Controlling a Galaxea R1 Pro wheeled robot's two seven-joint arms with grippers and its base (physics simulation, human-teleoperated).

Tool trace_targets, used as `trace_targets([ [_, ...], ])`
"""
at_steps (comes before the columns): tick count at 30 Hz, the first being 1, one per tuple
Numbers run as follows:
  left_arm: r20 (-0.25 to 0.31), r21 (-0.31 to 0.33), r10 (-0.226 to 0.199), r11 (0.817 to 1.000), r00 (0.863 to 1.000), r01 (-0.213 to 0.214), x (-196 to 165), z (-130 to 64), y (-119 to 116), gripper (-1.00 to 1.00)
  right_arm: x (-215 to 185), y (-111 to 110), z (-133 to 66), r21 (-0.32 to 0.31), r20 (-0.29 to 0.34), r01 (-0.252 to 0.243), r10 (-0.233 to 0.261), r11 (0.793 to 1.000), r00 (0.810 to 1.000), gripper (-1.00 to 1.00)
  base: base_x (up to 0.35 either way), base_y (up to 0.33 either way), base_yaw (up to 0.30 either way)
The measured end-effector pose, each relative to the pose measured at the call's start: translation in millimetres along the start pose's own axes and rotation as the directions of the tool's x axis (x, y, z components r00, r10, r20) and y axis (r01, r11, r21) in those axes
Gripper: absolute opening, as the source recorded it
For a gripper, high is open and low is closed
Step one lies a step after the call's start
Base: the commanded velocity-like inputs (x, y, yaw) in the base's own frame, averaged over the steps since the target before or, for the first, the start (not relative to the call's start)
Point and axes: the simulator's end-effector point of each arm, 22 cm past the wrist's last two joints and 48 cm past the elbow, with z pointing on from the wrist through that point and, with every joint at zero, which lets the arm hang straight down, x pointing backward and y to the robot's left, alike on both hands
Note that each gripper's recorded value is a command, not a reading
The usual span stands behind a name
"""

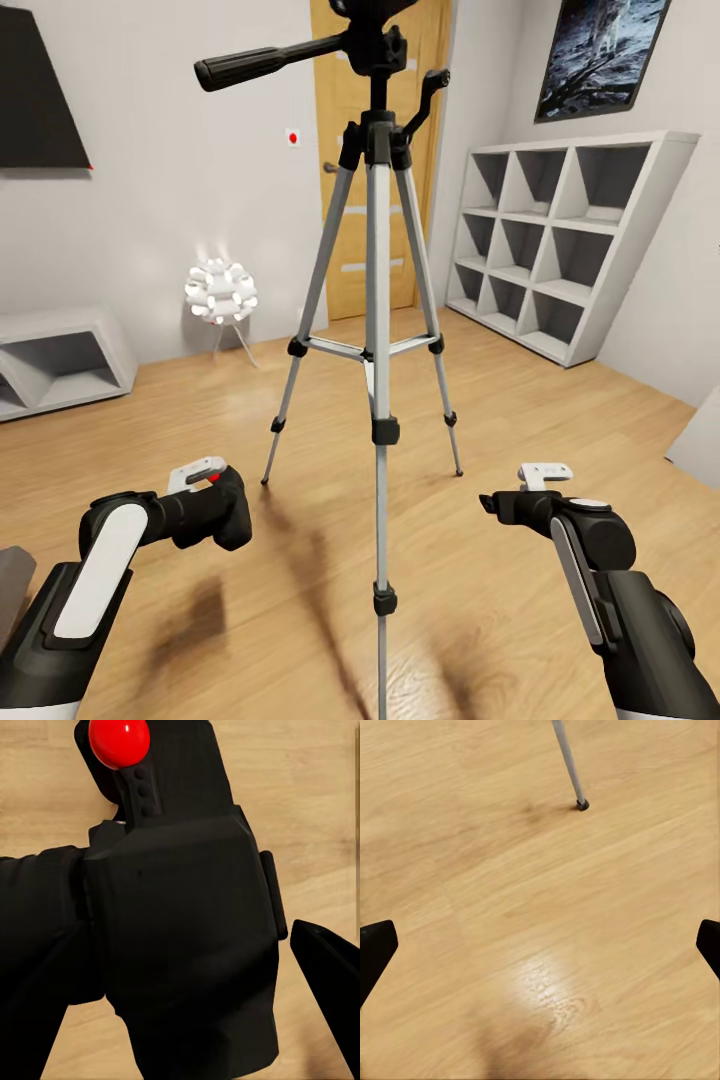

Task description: Attach the digital camera to the camera tripod in the bedroom.

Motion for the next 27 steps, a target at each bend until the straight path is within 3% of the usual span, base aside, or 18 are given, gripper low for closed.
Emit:
trace_targets([
  [27,0.101,0.032,0.006,0.999,0.995,-0.009,-35.2,-50.7,-14.7,-1.0,-44.2,-1.9,-48.3,0.002,0.108,-0.003,0.002,1.0,0.994,1.0,0.0,0.0,0.0],
])
